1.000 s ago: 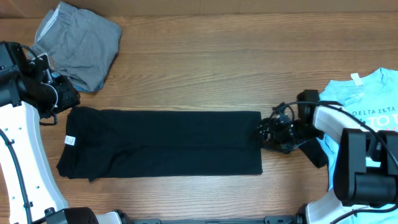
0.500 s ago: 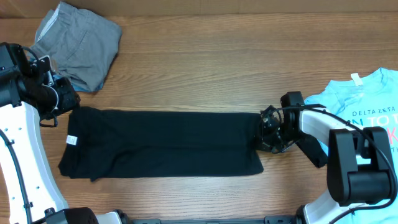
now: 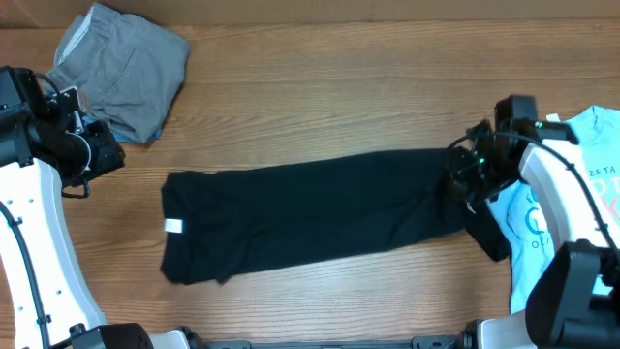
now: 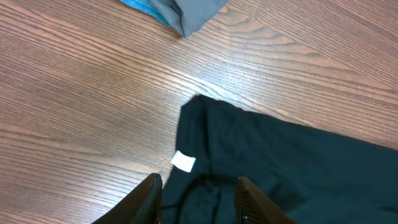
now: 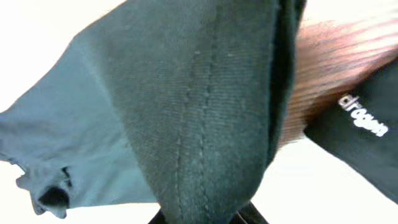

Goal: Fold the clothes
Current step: 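Grasp the strip's right end with the right gripper and lift it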

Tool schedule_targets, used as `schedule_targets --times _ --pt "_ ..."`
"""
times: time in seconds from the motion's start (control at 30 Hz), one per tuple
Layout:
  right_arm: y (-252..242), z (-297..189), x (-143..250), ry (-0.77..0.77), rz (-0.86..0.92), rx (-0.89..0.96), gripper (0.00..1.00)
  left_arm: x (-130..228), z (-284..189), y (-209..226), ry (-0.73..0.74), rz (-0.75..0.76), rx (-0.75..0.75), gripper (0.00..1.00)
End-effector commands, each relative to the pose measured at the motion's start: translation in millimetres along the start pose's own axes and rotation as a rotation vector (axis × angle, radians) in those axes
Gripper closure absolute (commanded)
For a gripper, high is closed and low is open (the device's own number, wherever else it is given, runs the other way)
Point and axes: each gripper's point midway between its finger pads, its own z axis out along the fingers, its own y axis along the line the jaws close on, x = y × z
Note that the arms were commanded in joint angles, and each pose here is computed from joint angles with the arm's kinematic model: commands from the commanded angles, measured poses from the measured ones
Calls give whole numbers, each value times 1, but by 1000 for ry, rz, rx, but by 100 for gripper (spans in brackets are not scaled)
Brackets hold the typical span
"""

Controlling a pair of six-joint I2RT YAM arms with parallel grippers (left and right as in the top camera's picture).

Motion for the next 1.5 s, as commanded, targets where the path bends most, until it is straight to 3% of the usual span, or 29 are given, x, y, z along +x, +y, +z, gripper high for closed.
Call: schedule_targets --times 0.0,0.4,0.83,0.87,1.07,1.47 --pt "19 -16 -5 -47 -53 10 96 -3 -6 -5 -20 36 12 58" --pt "133 41 54 -3 -144 -12 95 -3 -6 -5 -20 36 12 58" --pt "184 120 99 58 -242 8 95 0 -6 -5 -9 34 13 59" --pt "187 124 99 55 -242 3 94 0 -6 -5 -8 34 13 59" --pt "195 130 97 52 -234 -28 65 1 -6 -8 -5 34 33 59" --pt "194 72 70 23 -286 -134 59 1 -6 -9 -5 34 33 57"
